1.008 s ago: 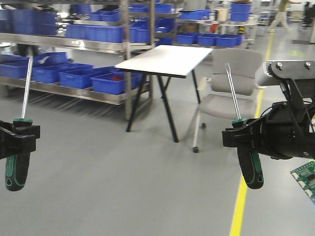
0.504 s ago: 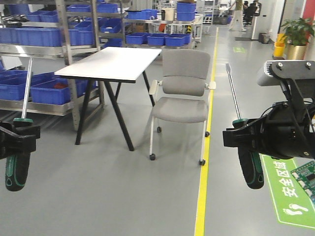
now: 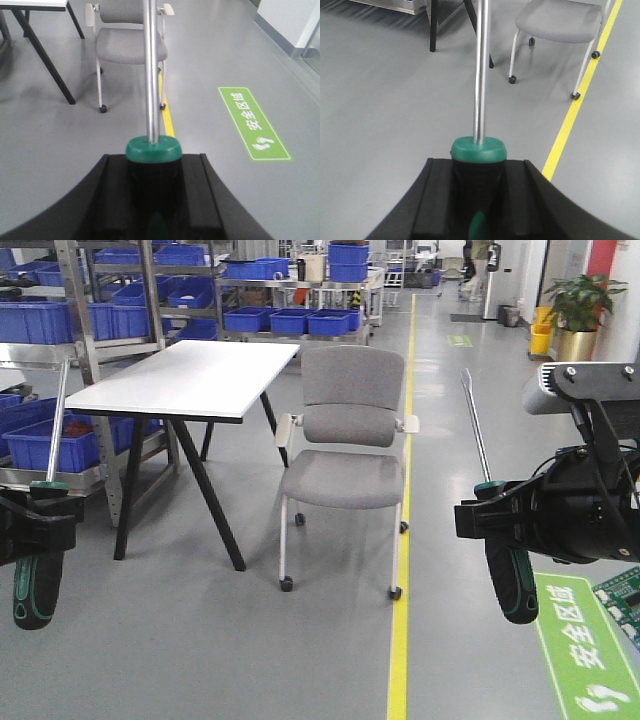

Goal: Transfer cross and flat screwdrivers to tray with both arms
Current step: 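Hold both screwdrivers upright while the base drives to the conveyor tray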

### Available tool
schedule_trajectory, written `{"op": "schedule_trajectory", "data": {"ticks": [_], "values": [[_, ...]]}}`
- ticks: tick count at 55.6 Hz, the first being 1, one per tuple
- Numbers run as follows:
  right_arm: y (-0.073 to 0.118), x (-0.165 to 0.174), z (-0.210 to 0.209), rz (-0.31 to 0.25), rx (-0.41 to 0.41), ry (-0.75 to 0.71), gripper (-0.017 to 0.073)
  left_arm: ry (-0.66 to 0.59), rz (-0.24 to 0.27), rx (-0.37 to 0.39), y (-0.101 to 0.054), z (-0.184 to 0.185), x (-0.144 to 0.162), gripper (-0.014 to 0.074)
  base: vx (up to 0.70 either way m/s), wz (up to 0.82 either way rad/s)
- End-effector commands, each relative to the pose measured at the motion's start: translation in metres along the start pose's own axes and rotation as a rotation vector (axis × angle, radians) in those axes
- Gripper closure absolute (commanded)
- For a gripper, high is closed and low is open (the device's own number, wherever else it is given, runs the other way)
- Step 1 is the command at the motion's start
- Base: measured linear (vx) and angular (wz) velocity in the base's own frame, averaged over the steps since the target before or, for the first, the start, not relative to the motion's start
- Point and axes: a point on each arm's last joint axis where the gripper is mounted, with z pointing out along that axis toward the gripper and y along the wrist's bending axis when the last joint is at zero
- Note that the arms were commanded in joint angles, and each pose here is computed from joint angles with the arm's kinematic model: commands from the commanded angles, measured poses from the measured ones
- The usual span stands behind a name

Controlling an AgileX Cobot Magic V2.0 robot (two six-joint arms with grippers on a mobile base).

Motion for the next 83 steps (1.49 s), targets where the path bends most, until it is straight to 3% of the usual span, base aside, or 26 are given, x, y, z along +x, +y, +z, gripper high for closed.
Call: {"op": "schedule_trajectory", "data": {"ticks": [1,83], "values": [[0.0011,-0.0196,-0.0173,-0.012,-0.010,-0.152,0.0567,-0.141,-0.013,0.012,-0.0033,-0.0119,-0.0192,0.0591,0.40,0.21],[0.0006,-0.0197,-0.0173,-0.016,-0.006,-0.152,0.0567,-0.141,-0.013,0.012,-0.0033,-0.0119,-0.0192,0.0591,0.49,0.46]]}}
